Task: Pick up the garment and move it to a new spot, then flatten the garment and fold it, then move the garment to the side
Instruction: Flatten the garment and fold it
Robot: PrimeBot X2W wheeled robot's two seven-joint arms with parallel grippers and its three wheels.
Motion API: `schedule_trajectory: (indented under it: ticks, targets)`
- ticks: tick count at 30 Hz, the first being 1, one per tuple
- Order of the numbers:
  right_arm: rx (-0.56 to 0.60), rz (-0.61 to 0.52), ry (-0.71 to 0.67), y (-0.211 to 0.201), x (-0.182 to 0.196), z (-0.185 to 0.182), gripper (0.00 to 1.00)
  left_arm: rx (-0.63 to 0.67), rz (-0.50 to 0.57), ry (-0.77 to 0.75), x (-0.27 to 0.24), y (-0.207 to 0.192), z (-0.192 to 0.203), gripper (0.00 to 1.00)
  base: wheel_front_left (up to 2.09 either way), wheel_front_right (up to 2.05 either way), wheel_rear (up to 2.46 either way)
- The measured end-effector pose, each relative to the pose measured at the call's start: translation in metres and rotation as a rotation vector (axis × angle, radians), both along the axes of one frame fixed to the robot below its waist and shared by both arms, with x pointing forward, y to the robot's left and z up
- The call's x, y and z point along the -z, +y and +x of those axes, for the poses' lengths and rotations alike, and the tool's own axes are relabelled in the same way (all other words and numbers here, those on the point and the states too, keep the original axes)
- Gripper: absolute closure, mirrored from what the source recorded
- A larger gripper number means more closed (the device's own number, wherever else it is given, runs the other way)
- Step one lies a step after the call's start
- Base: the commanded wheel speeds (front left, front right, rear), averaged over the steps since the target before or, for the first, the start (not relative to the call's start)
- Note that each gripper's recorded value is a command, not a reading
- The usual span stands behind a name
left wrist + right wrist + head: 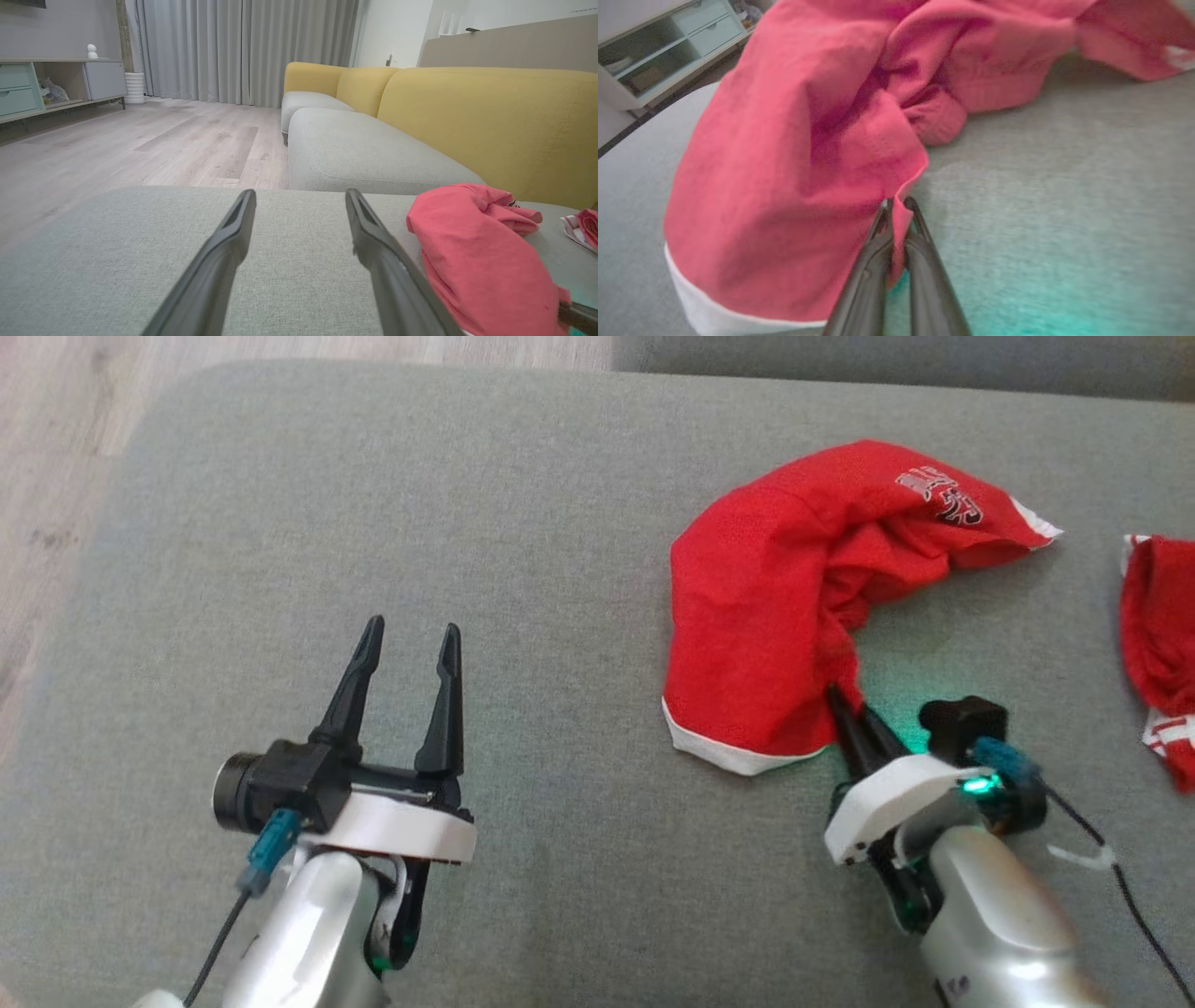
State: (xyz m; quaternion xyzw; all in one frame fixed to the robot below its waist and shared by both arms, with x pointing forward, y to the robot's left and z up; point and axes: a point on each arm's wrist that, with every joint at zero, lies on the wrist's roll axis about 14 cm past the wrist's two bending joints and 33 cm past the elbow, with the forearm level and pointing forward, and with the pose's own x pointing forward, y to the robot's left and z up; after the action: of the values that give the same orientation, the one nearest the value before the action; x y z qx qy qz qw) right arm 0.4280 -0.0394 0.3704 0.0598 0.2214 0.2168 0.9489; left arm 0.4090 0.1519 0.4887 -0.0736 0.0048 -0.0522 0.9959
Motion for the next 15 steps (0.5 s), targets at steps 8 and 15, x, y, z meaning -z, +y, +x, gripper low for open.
schedule_trajectory:
  ticks: [8,15]
  targets:
    - [0.202,0.054,-0.289,-0.055,-0.086,0.041,1.00,-0.005,-0.006,-0.044,-0.015,-0.001,-0.006,0.00,0.00,0.00,0.00]
    - [0.301,-0.008,-0.488,-0.104,-0.167,0.059,1.00,0.009,-0.017,-0.047,-0.016,-0.006,-0.009,0.00,0.00,0.00,0.00]
